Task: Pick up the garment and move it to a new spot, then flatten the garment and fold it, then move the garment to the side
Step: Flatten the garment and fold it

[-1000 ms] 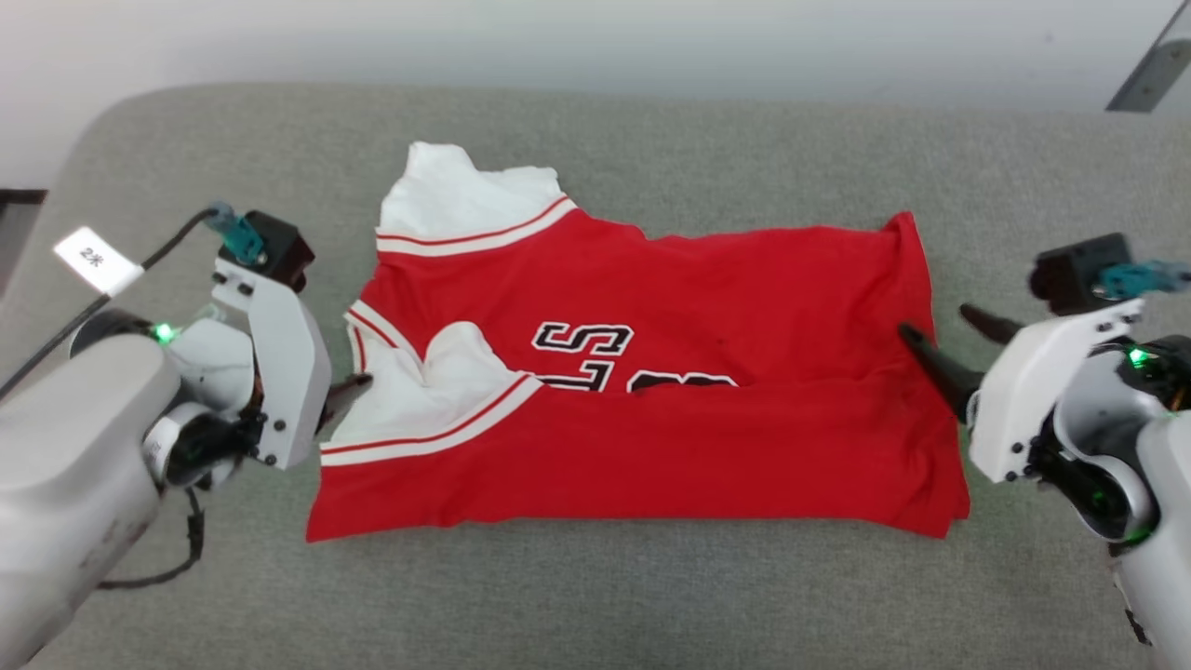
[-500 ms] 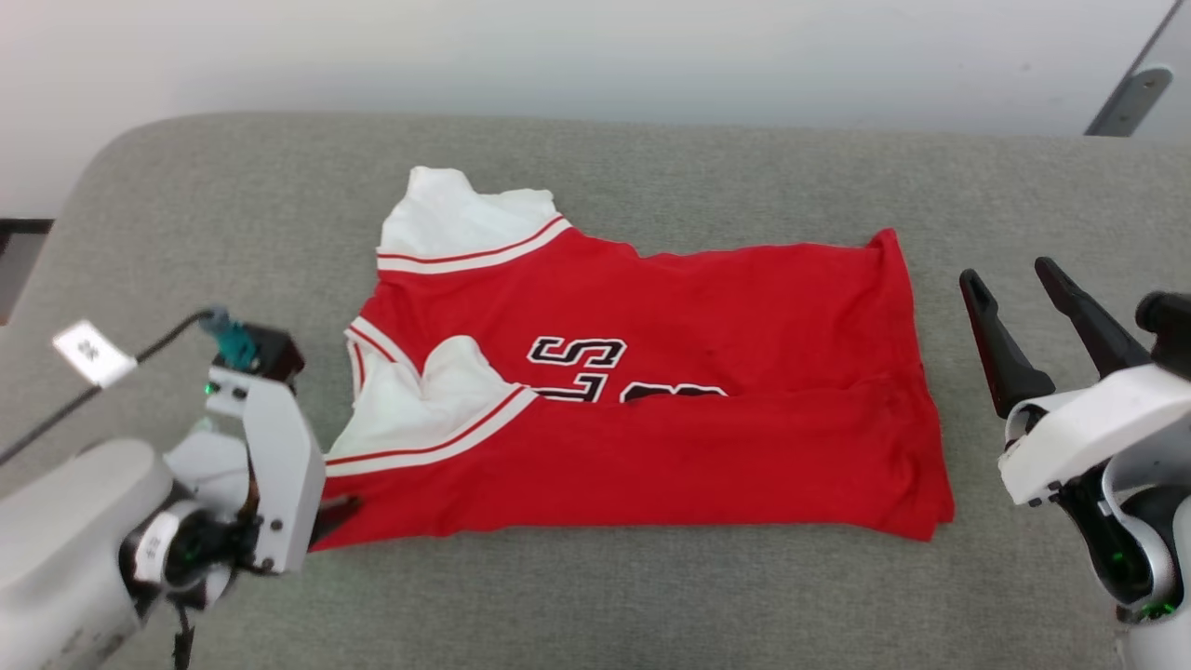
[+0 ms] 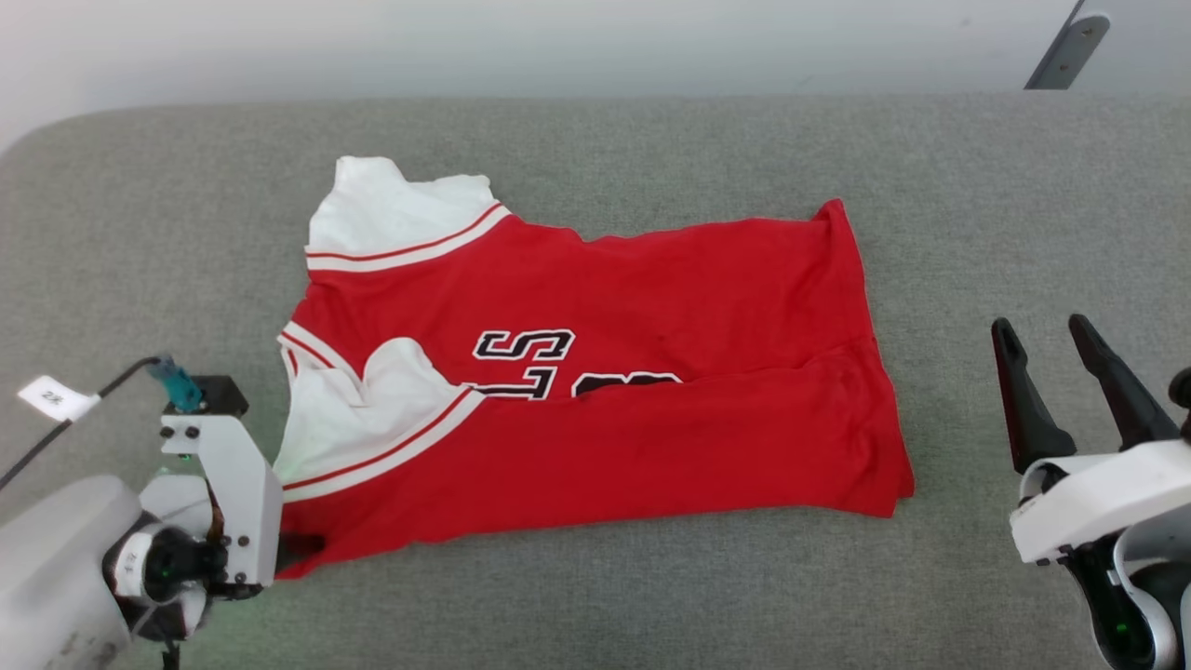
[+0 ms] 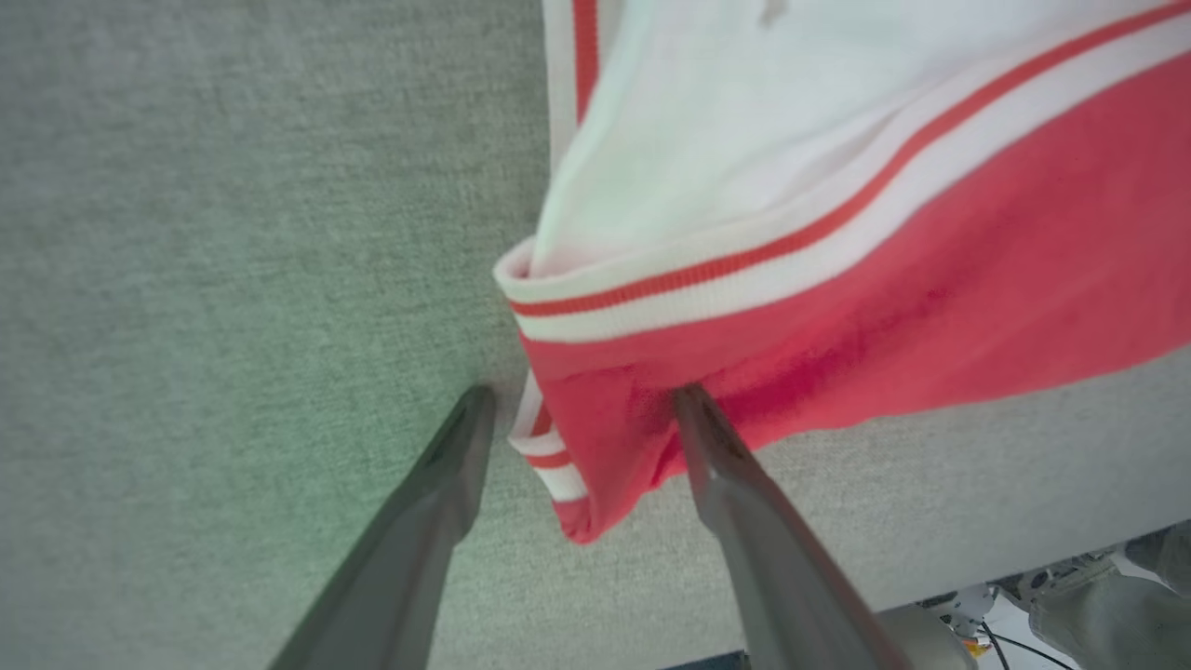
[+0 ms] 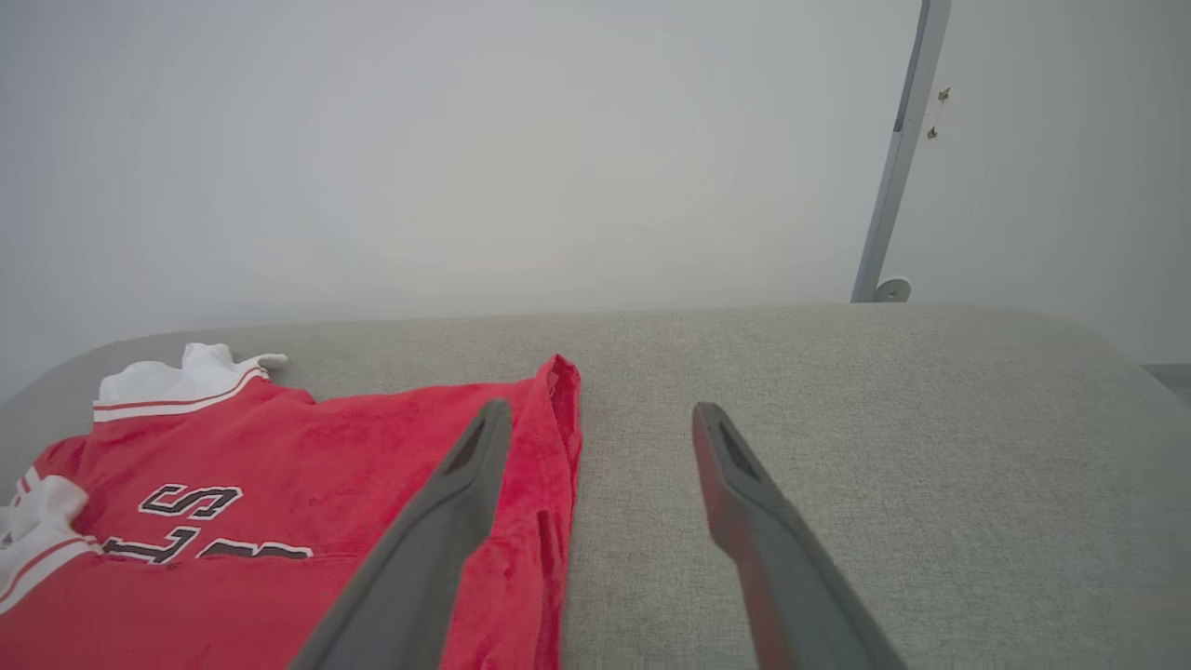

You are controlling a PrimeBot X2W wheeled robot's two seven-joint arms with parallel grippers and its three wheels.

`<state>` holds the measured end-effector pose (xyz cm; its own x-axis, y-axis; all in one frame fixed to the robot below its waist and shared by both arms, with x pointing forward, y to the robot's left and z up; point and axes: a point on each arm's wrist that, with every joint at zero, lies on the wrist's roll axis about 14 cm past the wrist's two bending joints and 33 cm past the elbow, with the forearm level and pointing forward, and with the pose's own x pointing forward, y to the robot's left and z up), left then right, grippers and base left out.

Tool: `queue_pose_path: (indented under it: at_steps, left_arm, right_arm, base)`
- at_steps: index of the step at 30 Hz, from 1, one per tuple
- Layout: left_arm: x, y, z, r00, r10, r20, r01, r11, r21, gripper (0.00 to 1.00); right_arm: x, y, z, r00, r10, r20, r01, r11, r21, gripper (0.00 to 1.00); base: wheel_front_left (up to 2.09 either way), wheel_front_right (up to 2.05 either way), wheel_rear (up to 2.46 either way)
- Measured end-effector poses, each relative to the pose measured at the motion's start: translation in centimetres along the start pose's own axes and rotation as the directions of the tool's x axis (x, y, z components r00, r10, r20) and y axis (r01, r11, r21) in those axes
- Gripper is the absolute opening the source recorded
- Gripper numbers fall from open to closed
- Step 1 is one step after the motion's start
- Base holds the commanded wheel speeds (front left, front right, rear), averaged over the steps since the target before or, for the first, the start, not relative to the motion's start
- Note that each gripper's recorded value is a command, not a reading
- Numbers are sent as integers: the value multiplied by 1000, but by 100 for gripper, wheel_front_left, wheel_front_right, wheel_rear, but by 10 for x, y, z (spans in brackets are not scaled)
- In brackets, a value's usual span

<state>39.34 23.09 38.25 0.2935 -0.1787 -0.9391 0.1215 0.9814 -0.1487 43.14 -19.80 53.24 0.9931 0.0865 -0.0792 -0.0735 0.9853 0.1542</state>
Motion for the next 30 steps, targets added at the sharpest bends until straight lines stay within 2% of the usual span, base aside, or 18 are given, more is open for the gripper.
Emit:
queue_pose_path:
  at_steps: [2,3,8,12,15,17,26,27,28,29,30]
  left_arm:
    - [5,-3,-1,1000,-15,-18,15,1000,-7,16]
    - [7,-3,-1,1000,-23,-21,22,1000,-12,0]
    - [14,-9,-2,998,-53,-33,53,999,-8,0]
    - [15,-9,-1,998,-60,-29,60,998,-2,0]
    - [16,-11,1,998,-66,-24,66,998,9,0]
    - [17,-11,2,997,-71,-20,71,997,12,0]
    - [18,-10,3,997,-78,1,78,997,14,0]
    - [18,-10,2,997,-78,4,78,997,13,0]
    - [17,-10,2,997,-78,6,78,997,13,0]
    - [17,-11,2,997,-81,10,81,997,13,0]
    - [17,-11,2,996,-84,13,84,996,13,0]
  right_arm:
    - [-3,-5,-1,1000,-17,2,17,1000,-8,100]
    - [-4,-7,-3,1000,-25,0,25,1000,-2,100]
    - [-7,-10,-16,998,-43,-47,44,999,13,100]
    - [-7,-8,-48,979,-33,-201,41,999,33,100]
    - [-8,-2,-75,942,-4,-337,21,999,47,100]
    - [-10,2,-95,902,17,-432,8,998,55,100]
    - [-9,16,-142,752,73,-655,-42,997,64,100]
    - [-9,16,-145,736,76,-673,-47,997,61,62]
    - [-9,17,-148,722,77,-688,-54,997,56,4]
    - [-8,18,-150,711,81,-699,-62,997,52,0]
    - [-8,19,-151,703,82,-706,-68,997,48,0]
  base:
    - [0,0,0]
    - [0,0,0]
    - [0,0,0]
    - [0,0,0]
    - [0,0,0]
    - [0,0,0]
    - [0,0,0]
    - [0,0,0]
    - [0,0,0]
    - [0,0,0]
    - [0,0,0]
